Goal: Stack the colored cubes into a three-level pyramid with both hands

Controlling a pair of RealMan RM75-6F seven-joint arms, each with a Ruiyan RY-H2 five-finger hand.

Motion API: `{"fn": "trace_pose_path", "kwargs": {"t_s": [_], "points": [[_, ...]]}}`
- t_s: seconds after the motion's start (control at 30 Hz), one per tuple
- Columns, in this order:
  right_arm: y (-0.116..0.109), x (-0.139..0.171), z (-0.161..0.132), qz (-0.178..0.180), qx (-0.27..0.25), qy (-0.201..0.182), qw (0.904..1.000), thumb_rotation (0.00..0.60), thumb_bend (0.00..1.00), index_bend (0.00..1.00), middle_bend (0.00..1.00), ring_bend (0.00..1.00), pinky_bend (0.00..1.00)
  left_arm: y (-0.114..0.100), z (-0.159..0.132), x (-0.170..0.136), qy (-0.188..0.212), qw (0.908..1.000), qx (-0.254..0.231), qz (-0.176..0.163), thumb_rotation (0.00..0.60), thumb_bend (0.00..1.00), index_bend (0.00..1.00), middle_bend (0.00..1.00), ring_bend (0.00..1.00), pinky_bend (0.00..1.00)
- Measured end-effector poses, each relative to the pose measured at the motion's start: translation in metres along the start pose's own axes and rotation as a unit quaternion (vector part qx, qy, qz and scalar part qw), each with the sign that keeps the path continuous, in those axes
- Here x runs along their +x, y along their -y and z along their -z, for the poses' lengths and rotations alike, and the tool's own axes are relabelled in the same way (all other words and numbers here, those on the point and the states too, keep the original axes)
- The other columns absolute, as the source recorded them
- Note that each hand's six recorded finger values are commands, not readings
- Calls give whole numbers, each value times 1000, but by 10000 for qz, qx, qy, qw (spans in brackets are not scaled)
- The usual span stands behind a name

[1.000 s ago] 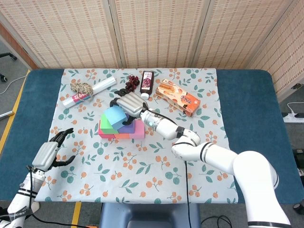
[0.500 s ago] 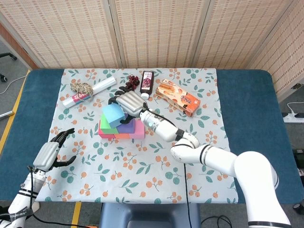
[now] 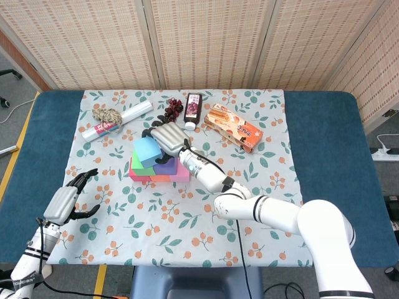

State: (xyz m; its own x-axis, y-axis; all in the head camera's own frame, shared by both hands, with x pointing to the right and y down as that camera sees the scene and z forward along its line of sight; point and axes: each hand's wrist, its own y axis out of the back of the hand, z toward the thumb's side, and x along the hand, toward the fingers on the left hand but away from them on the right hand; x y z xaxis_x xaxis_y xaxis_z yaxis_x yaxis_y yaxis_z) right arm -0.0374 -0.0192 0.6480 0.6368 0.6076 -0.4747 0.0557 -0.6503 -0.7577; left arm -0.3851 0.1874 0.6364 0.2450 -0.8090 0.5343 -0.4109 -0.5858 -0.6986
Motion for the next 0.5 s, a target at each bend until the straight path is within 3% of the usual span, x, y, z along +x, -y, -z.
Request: {"fn": "trace_pose_path", "kwargs": {"t_s": [0.23, 0.37, 0.43, 0.5], "points": [[3, 0, -4, -9, 18, 130, 9999, 600, 222, 256, 351, 143, 0, 0, 1, 1, 14, 10000, -16, 4, 600, 303, 42, 132, 100, 213], [3, 2, -5, -76, -25, 161, 9998, 600, 220, 134, 350, 131, 0, 1, 2, 0, 7, 10000, -30, 4, 600, 302, 42, 131, 99, 213], [2, 4, -5, -116, -55, 155, 9998, 600, 178, 81, 336, 102, 0, 1, 2, 0, 9, 10000, -29, 4, 600, 302, 42, 131, 99, 212], [0, 8, -5, -167, -96, 134, 9997, 600, 61, 43, 292, 60, 0, 1, 2, 0, 7, 10000, -33, 4, 600, 303, 42, 131, 98, 212]]}}
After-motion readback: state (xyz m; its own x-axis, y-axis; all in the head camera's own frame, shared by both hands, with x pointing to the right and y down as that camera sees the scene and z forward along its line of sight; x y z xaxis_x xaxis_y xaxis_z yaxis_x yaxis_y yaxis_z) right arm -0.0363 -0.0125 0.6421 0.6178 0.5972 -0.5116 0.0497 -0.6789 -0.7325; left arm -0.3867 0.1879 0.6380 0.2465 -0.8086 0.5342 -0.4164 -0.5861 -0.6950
